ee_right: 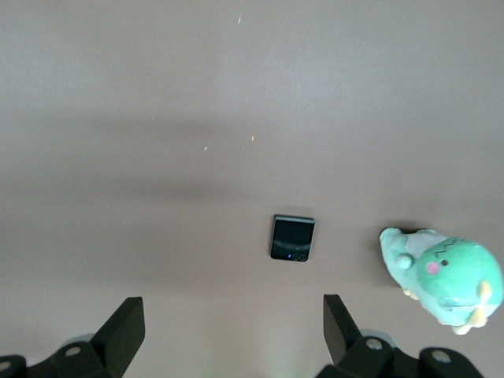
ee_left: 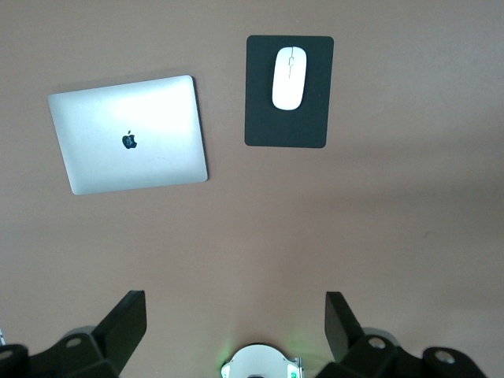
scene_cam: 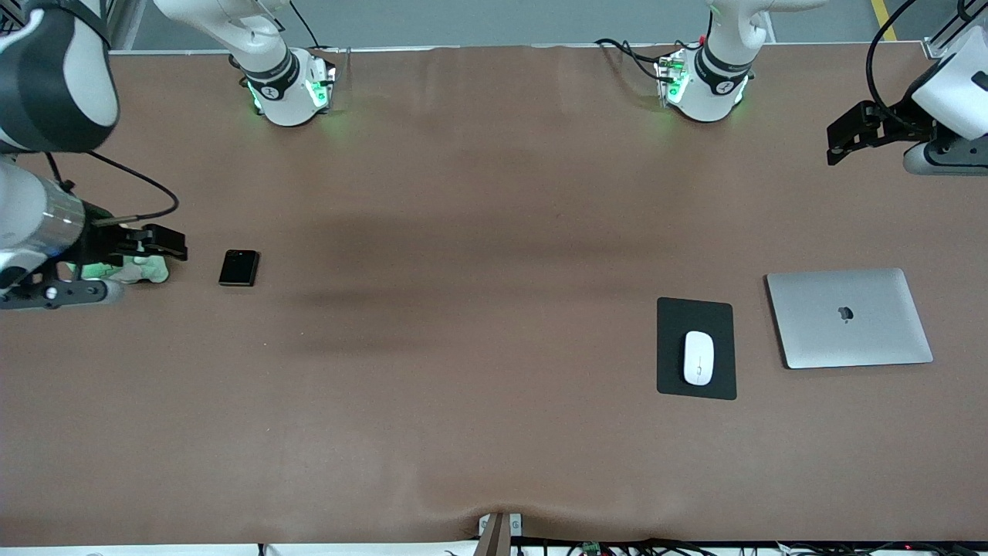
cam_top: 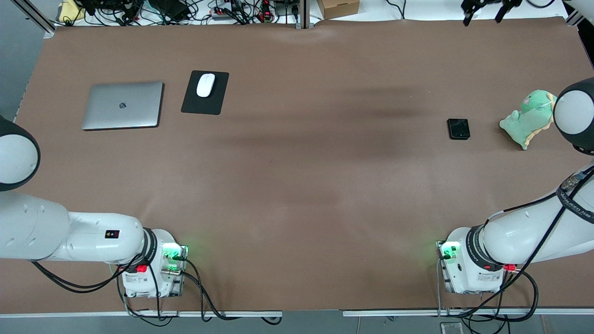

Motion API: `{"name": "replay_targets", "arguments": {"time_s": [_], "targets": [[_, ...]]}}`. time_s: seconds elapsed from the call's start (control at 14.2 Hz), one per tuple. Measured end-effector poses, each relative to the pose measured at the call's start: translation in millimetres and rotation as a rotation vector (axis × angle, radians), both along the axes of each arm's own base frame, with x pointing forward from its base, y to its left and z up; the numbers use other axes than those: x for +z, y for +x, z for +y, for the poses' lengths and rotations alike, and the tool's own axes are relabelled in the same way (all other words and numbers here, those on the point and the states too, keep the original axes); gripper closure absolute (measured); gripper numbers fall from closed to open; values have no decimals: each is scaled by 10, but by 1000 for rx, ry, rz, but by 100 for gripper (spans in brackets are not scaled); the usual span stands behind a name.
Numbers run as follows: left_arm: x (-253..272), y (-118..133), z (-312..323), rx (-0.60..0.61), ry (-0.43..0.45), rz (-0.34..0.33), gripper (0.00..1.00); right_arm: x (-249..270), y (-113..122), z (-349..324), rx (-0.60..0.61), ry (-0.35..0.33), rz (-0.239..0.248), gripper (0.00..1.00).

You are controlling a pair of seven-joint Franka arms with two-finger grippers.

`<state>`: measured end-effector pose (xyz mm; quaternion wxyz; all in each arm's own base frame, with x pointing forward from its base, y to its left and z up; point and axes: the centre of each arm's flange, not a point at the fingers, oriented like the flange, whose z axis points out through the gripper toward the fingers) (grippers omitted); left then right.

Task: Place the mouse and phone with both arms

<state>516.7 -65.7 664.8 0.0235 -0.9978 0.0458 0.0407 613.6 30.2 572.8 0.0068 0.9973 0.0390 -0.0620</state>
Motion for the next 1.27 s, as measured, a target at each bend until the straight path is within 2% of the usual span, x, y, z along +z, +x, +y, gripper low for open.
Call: {"name": "replay_targets", "arguments": {"time_s": [0.21,0.35,0.63,0.92,1.27], "targets": [[-80,12,37,-8,1,17,0,295,20,-133,-22,-1,-59,0],[-91,17,36,-8,1,18,0,383,17,-214,-35,-1,-72,0],[-218,74,-103,-22,3,38,0,616,-98,-337,-57,-1,-55,0],[-233,75,-240,-32,4,34,0,1076,-464,-526,-87,10,-56,0],[-225,57,-355,-53,4,30,0,1291,-802,-618,-102,18,-9,0]]}}
